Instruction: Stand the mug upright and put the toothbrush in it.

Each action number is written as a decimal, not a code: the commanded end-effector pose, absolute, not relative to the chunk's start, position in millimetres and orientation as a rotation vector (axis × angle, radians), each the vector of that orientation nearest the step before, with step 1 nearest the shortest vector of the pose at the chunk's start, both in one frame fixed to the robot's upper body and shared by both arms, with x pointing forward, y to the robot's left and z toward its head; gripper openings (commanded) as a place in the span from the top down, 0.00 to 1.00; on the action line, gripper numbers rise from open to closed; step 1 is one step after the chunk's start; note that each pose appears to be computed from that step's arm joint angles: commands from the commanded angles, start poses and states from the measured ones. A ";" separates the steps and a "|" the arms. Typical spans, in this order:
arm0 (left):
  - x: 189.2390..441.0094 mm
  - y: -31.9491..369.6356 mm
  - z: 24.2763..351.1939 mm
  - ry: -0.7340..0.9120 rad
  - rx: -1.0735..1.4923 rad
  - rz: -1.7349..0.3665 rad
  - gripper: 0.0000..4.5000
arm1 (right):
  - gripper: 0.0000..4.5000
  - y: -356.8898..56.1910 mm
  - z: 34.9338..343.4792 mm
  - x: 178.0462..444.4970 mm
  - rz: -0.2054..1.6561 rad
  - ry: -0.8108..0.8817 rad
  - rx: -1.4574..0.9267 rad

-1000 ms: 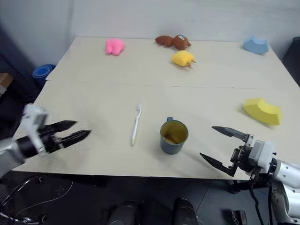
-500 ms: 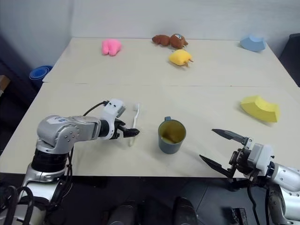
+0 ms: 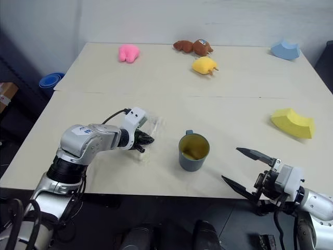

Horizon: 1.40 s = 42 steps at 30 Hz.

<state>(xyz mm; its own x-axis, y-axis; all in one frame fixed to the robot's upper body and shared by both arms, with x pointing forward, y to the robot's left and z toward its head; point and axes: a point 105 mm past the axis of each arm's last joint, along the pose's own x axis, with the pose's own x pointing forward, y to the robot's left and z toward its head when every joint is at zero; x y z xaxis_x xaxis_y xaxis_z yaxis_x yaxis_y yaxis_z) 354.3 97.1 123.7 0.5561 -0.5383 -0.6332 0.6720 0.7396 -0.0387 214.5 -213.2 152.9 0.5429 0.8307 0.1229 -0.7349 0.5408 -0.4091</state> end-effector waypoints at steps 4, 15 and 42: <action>352.7 110.8 120.6 0.616 0.084 -0.809 0.97 | 0.00 -216.0 158.9 213.6 0.928 -0.363 -0.338; 336.4 64.2 256.2 -0.283 -0.299 -1.243 0.97 | 0.00 -227.9 161.0 199.2 0.847 -0.341 -0.369; 305.5 -11.0 203.7 -0.465 -0.102 -1.471 0.29 | 0.00 -231.1 153.0 193.9 0.775 -0.337 -0.367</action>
<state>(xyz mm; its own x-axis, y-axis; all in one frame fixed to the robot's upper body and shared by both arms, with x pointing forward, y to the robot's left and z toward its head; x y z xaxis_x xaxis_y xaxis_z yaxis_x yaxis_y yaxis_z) 305.6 -20.4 192.3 0.0191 -0.9442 0.3287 0.9786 0.0851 0.1876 196.1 -235.6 144.1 0.6822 0.7203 0.1258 -0.6254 0.6639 -0.4100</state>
